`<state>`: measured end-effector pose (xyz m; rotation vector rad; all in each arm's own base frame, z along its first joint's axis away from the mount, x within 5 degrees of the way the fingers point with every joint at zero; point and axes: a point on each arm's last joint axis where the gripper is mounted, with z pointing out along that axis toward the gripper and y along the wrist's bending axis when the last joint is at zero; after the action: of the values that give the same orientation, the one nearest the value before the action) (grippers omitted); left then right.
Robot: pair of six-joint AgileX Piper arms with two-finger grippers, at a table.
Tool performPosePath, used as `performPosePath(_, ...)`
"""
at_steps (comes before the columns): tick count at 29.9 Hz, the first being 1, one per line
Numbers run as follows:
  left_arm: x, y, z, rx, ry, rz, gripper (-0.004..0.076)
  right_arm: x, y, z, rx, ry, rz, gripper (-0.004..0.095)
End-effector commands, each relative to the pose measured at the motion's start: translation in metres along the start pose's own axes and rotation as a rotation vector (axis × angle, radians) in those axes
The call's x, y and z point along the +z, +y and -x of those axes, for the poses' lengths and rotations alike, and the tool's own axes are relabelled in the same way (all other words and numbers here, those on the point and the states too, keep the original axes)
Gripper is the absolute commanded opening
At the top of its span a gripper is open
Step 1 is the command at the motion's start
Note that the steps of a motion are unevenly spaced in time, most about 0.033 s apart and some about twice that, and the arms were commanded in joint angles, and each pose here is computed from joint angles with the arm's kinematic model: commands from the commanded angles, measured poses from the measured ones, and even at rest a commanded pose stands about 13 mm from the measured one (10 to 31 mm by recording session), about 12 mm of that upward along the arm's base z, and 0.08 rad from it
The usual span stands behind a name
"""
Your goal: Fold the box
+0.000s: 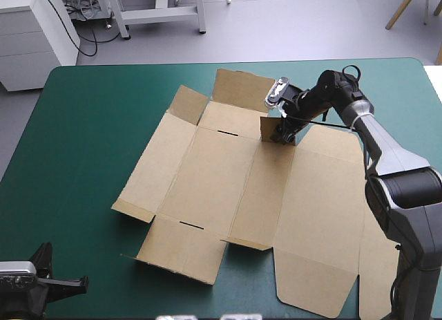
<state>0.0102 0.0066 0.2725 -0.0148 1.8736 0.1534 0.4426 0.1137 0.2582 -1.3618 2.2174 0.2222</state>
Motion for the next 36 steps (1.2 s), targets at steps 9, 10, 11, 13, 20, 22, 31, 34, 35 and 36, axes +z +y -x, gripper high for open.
performPosePath(9, -0.006, 0.001, 0.011, -0.008, -0.107, 0.003, -0.0010, -0.032, -0.002, 0.019, 0.011, -0.093, -0.078, 0.0098)
performPosePath(10, -0.006, 0.001, 0.011, -0.008, -0.107, 0.003, -0.0010, -0.032, -0.002, 0.019, 0.003, -0.091, -0.079, -0.0027)
performPosePath(11, -0.006, 0.001, 0.011, -0.008, -0.107, 0.003, -0.0010, -0.032, -0.002, 0.019, 0.001, -0.091, -0.079, -0.0006)
performPosePath(13, -0.006, 0.001, 0.011, -0.008, -0.107, 0.003, -0.0010, -0.032, -0.002, 0.019, -0.010, -0.090, -0.080, -0.0015)
performPosePath(20, -0.006, 0.001, 0.011, -0.015, -0.107, 0.004, -0.0010, -0.033, -0.001, 0.019, -0.185, -0.090, -0.074, -0.0020)
performPosePath(22, -0.006, 0.001, 0.011, -0.014, -0.107, 0.006, -0.0010, -0.033, 0.001, 0.021, -0.255, -0.107, -0.059, -0.0019)
performPosePath(31, -0.006, 0.001, 0.011, -0.014, -0.107, 0.006, -0.0010, -0.022, 0.030, 0.045, -0.552, -0.107, -0.015, -0.0020)
performPosePath(34, -0.006, 0.001, 0.011, -0.014, -0.107, 0.006, -0.0010, -0.018, 0.041, 0.055, -0.560, -0.120, -0.017, -0.0019)
performPosePath(35, -0.006, 0.001, 0.011, -0.014, -0.107, 0.006, -0.0010, -0.016, 0.044, 0.058, -0.559, -0.124, -0.013, -0.0020)
performPosePath(36, -0.006, 0.001, 0.011, -0.014, -0.107, 0.006, -0.0010, -0.015, 0.048, 0.061, -0.556, -0.126, -0.005, -0.0019)
